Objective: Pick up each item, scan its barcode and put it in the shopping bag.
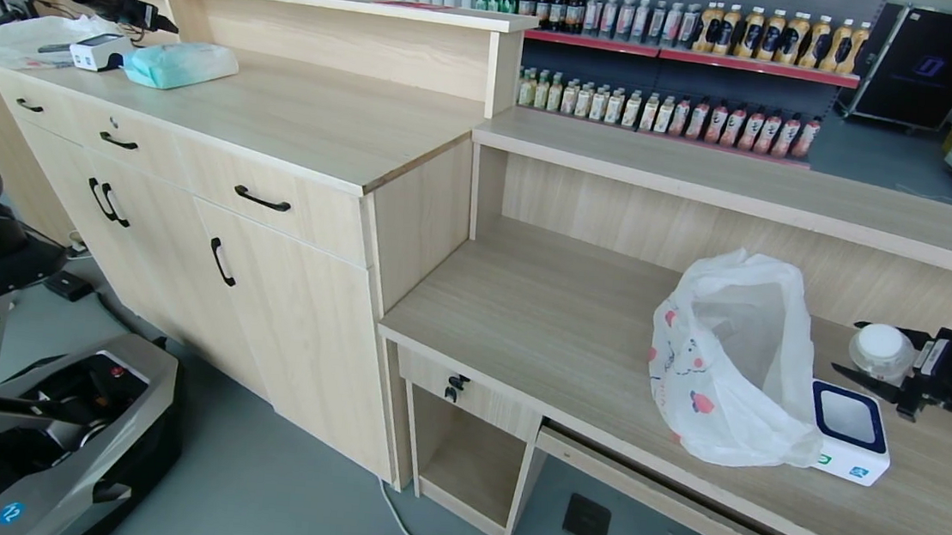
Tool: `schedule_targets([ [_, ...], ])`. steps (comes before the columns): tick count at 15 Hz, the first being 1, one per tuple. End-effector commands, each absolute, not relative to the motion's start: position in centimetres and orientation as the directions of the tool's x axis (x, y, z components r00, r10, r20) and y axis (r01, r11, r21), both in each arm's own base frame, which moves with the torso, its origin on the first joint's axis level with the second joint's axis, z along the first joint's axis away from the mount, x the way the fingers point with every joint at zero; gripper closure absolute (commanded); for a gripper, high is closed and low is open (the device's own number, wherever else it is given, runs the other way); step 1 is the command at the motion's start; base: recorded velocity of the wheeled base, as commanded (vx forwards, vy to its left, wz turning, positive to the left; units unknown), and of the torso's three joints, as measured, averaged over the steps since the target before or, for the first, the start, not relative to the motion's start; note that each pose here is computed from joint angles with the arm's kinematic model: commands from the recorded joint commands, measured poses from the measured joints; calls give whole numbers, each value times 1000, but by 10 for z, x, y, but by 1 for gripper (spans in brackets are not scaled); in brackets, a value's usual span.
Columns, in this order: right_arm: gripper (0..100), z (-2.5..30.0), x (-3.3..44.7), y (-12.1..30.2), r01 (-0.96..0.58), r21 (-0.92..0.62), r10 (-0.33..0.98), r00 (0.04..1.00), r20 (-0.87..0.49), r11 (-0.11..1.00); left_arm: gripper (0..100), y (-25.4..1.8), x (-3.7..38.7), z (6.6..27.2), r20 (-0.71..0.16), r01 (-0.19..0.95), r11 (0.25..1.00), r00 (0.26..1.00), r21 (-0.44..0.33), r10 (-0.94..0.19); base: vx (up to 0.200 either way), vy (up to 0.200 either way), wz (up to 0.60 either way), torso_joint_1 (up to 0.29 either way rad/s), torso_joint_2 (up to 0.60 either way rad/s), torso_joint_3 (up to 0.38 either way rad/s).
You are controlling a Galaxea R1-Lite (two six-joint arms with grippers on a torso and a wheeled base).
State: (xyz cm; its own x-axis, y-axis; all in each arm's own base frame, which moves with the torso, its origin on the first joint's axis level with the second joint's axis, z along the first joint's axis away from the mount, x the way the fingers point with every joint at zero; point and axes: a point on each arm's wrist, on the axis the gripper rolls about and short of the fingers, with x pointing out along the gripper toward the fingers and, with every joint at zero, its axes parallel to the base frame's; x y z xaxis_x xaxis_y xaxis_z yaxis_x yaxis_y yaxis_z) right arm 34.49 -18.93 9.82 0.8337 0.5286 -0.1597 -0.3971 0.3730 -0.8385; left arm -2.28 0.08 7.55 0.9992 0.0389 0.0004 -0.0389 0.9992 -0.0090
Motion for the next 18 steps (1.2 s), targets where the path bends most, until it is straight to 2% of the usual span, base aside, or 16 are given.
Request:
schedule_targets([
  [1,100,97,348,-182,-409,-835,547,821,-161,369,0,1,-23,75,0,-40,999,999,-9,40,0,0,0,0,0,0],
  [18,100,88,365,-172,-442,-813,582,797,-163,378,0,1,-23,75,0,-40,999,999,-9,40,0,0,0,0,0,0],
])
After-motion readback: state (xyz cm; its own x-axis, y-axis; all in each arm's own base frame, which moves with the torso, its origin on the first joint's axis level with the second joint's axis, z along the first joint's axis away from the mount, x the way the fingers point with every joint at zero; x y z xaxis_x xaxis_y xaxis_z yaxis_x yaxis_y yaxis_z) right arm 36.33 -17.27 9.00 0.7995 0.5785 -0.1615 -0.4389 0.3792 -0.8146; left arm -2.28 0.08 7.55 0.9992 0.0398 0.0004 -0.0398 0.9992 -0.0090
